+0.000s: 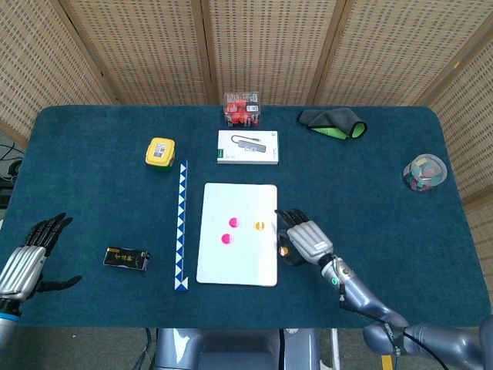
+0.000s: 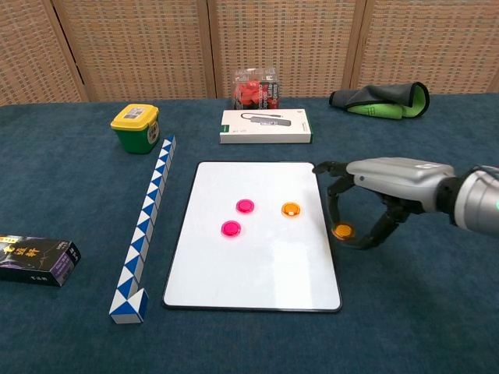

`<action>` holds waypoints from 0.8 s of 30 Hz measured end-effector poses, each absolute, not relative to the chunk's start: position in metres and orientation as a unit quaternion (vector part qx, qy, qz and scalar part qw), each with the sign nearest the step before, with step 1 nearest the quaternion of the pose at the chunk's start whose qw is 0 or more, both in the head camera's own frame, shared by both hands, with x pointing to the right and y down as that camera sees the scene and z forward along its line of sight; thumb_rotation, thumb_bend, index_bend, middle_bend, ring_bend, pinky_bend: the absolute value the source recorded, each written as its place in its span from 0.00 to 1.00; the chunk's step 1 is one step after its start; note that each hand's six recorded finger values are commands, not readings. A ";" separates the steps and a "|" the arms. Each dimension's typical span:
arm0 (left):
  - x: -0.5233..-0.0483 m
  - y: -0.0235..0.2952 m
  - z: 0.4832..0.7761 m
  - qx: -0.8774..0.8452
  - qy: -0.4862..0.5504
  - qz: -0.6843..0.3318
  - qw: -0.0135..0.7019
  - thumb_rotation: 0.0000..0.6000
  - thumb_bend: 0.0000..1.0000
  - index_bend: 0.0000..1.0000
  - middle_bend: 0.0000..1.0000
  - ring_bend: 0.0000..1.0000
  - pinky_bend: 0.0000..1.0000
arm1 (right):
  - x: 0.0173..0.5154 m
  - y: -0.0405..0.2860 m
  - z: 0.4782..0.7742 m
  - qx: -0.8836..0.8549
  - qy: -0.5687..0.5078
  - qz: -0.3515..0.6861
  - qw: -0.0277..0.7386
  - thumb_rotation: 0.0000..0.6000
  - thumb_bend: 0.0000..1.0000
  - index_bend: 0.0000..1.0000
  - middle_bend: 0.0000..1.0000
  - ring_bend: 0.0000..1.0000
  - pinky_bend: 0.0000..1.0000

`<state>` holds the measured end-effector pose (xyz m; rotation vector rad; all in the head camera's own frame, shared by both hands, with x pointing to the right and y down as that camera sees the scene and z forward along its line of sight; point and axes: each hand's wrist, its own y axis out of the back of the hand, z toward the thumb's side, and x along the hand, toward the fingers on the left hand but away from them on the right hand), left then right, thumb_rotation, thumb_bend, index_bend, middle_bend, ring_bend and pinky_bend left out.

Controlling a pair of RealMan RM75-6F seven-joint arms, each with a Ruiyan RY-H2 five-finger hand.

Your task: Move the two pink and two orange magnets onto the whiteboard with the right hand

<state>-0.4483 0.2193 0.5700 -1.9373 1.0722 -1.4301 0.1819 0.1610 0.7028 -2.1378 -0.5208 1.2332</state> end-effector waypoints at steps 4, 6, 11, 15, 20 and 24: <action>-0.449 0.219 0.570 -0.712 0.395 -0.525 0.247 1.00 0.00 0.00 0.00 0.00 0.00 | 0.159 0.159 0.712 -0.810 -0.188 0.468 0.300 1.00 0.41 0.57 0.01 0.00 0.00; -0.450 0.219 0.570 -0.712 0.395 -0.525 0.246 1.00 0.00 0.00 0.00 0.00 0.00 | 0.150 0.158 0.717 -0.809 -0.186 0.472 0.298 1.00 0.41 0.57 0.01 0.00 0.00; -0.450 0.219 0.570 -0.714 0.394 -0.525 0.244 1.00 0.00 0.00 0.00 0.00 0.00 | 0.133 0.153 0.725 -0.805 -0.181 0.479 0.299 1.00 0.41 0.57 0.01 0.00 0.00; -0.450 0.219 0.571 -0.714 0.394 -0.525 0.244 1.00 0.00 0.00 0.00 0.00 0.00 | 0.124 0.151 0.728 -0.803 -0.178 0.482 0.301 1.00 0.41 0.57 0.01 0.00 0.00; -0.450 0.219 0.571 -0.715 0.393 -0.525 0.243 1.00 0.00 0.00 0.00 0.00 0.00 | 0.114 0.151 0.731 -0.802 -0.175 0.485 0.303 1.00 0.41 0.57 0.01 0.00 0.00; -0.450 0.219 0.571 -0.716 0.394 -0.524 0.241 1.00 0.00 0.00 0.00 0.00 0.00 | 0.107 0.148 0.732 -0.798 -0.173 0.487 0.310 1.00 0.41 0.57 0.01 0.00 0.00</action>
